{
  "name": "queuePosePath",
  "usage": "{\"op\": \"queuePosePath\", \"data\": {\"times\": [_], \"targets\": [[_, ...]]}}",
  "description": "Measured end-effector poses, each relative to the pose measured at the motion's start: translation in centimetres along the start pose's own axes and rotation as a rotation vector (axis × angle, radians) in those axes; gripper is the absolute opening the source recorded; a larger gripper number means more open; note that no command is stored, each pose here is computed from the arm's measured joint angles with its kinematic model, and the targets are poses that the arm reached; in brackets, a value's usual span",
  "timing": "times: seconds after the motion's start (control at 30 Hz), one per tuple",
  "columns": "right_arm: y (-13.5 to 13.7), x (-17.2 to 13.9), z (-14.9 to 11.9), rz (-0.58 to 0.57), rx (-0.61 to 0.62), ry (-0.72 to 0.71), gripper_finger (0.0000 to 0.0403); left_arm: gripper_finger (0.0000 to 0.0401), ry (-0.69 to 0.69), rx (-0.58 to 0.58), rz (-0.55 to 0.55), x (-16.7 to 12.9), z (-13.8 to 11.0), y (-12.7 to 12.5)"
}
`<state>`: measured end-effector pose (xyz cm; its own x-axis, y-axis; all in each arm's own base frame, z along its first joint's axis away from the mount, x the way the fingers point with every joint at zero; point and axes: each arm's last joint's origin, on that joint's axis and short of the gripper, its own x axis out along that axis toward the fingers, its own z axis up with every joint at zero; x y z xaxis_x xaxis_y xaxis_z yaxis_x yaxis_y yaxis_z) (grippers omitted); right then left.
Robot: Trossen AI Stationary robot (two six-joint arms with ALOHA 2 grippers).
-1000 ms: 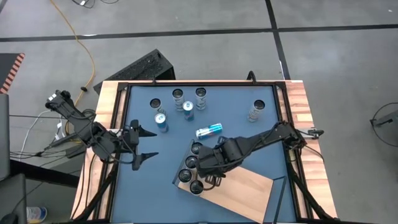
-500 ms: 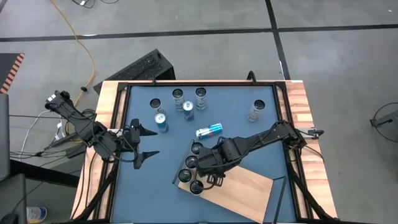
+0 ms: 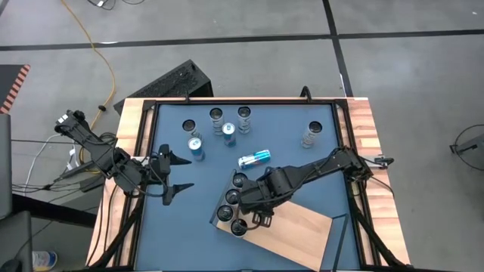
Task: Place canned beverage on shelf
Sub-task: Put the left white yellow soda can aligned with the other white yellow soda can on the shelf
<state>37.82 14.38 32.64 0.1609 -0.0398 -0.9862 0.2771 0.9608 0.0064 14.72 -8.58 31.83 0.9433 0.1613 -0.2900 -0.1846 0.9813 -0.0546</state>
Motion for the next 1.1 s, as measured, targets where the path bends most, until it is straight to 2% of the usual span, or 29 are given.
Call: {"op": "queuePosePath", "data": {"times": [0.33, 0.63, 0.87, 1.1], "targets": [[0.1, 0.0, 0.0, 0.014, -0.072, 0.01, 0.0271, 0.0348, 0.004, 0.005, -0.009, 0.0, 0.0, 0.0], [0.1, -0.1, 0.0, 0.022, -0.123, 0.007, 0.0317, 0.0348, 0.011, 0.013, -0.03, 0.0, 0.0, -0.1], [-0.1, -0.1, 0.0, 0.025, -0.082, 0.013, 0.0334, 0.0348, 0.011, 0.021, -0.03, 0.0, 0.0, -0.1], [-1.2, -1.0, 0.7, 0.111, 0.01, 0.036, 0.033, 0.0348, 0.01, 0.02, -0.028, 0.0, 0.0, -0.1]]}}
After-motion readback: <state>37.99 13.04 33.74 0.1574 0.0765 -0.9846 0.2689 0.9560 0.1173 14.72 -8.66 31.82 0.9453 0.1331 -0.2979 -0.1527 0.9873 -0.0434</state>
